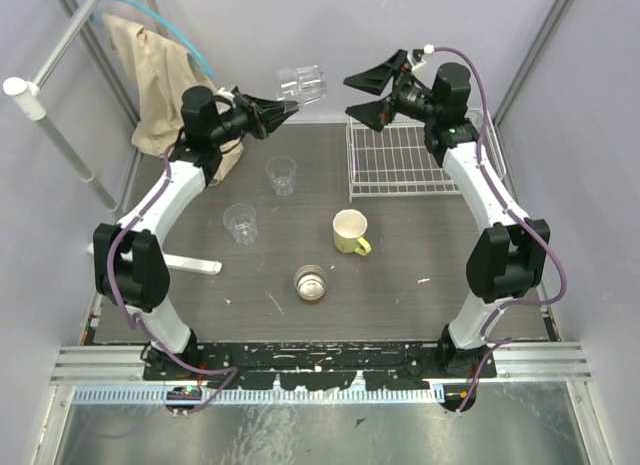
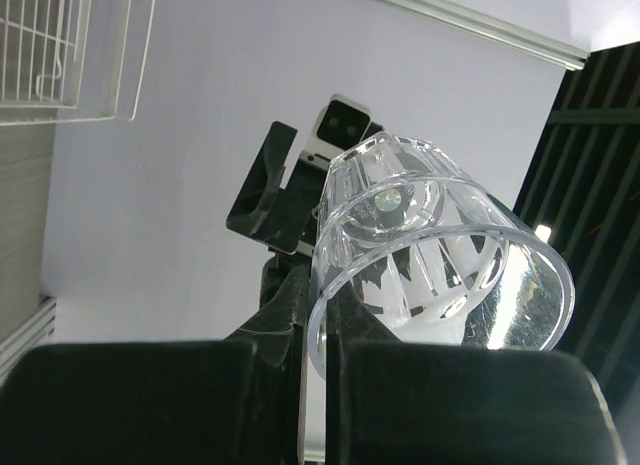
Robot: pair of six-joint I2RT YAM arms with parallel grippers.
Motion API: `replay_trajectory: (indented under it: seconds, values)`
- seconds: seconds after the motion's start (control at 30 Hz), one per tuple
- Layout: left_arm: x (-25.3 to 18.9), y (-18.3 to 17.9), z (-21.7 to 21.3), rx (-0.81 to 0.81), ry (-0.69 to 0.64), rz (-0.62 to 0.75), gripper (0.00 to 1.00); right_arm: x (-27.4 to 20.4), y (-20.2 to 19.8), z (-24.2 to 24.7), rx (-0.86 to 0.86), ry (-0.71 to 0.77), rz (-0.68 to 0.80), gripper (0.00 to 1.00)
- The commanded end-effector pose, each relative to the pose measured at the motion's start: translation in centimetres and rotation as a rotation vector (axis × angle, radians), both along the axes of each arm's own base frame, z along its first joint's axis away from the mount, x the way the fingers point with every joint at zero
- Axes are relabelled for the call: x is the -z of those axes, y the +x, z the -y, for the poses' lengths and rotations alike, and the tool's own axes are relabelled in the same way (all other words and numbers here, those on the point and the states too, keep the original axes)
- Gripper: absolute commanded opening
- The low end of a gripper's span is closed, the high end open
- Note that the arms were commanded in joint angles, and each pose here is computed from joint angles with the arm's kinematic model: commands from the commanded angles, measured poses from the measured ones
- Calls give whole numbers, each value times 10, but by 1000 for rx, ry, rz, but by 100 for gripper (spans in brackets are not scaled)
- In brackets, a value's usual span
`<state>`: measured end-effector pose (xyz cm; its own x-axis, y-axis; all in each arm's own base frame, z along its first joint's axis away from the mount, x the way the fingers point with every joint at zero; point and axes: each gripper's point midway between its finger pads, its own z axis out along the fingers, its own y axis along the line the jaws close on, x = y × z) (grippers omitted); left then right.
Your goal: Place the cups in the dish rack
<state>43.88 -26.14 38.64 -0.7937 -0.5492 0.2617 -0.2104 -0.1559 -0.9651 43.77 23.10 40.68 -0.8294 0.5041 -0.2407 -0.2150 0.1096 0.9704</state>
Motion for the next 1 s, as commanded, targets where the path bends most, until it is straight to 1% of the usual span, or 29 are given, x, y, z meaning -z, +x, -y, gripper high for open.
replay_trajectory:
  seconds: [0.0, 0.13, 0.43, 0.87, 0.97]
  values:
    - [-14, -21, 8, 67, -27, 33, 0, -34, -9, -12, -50, 83, 84, 100]
    - [-11, -27, 10, 75, -26, 27, 0, -37, -8, -24, -68, 100, 83, 100]
    - [-13, -36, 15, 90, -29, 31, 1, -29, -2, -44, -77, 105, 61, 100]
    - [-6, -36, 17, 89, -42, 15, 1, -37, 3, -59, -85, 135, 63, 100]
    - [-5, -36, 17, 88, -44, 16, 1, -36, 2, -60, -92, 143, 59, 96]
